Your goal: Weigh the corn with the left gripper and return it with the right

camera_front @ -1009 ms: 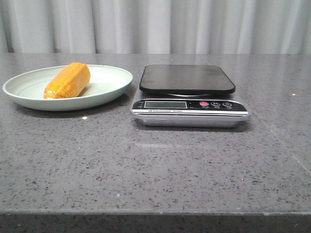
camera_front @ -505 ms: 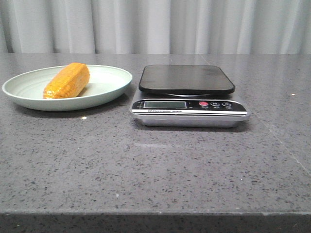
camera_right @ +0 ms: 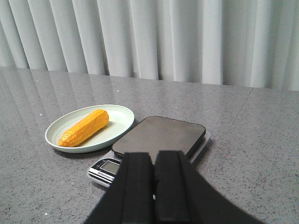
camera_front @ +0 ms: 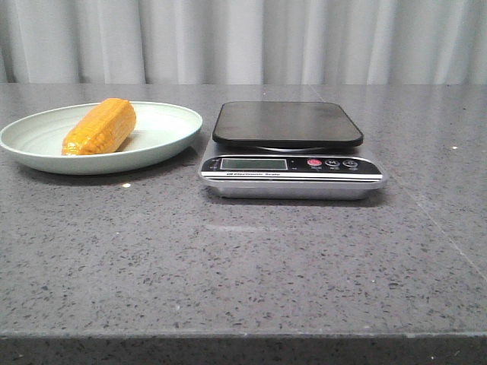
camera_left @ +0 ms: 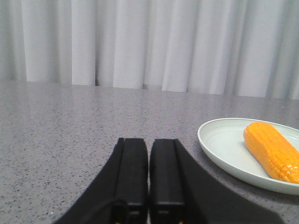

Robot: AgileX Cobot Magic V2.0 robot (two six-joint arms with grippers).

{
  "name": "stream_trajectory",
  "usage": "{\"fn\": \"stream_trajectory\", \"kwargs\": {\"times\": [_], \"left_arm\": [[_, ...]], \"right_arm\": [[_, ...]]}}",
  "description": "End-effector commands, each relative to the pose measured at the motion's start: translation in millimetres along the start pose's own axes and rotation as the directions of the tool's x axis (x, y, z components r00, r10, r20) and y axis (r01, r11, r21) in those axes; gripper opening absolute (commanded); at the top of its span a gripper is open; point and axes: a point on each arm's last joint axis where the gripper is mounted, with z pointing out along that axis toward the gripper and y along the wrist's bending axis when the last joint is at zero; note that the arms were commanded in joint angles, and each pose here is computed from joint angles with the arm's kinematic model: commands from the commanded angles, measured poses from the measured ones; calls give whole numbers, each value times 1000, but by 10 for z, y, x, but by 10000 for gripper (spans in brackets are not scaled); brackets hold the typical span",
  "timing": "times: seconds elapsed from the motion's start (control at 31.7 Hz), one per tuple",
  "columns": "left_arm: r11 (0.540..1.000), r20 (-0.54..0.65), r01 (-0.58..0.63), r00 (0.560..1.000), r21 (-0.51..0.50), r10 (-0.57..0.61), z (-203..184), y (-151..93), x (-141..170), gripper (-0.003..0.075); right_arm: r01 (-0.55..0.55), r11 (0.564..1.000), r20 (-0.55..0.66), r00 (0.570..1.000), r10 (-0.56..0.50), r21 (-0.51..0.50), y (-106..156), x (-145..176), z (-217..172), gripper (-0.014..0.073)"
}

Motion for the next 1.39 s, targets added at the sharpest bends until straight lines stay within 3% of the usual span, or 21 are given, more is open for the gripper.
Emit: {"fn": "stream_trajectory", "kwargs": {"times": [0.0,1.07,1.2,1.36], "left_arm": [[1000,92,-8,996,9,7,-20,-8,-60,134],[1000,92,-12,996,7,11,-20,-6,-60,134],[1000,92,-12,996,7,11,-20,-6,-60,134],[1000,92,-12,996,7,11,-20,-6,-60,134]], "right_arm": [[24,1000,100,995,-23,-10,24,-153,-9,143],[34,999,93,995,-33,-6,14,-107,7,143],[123,988,103,986,-132,88,-53,-7,43,142],[122,949,129,978,-165,290,-201,147,67,142]]}}
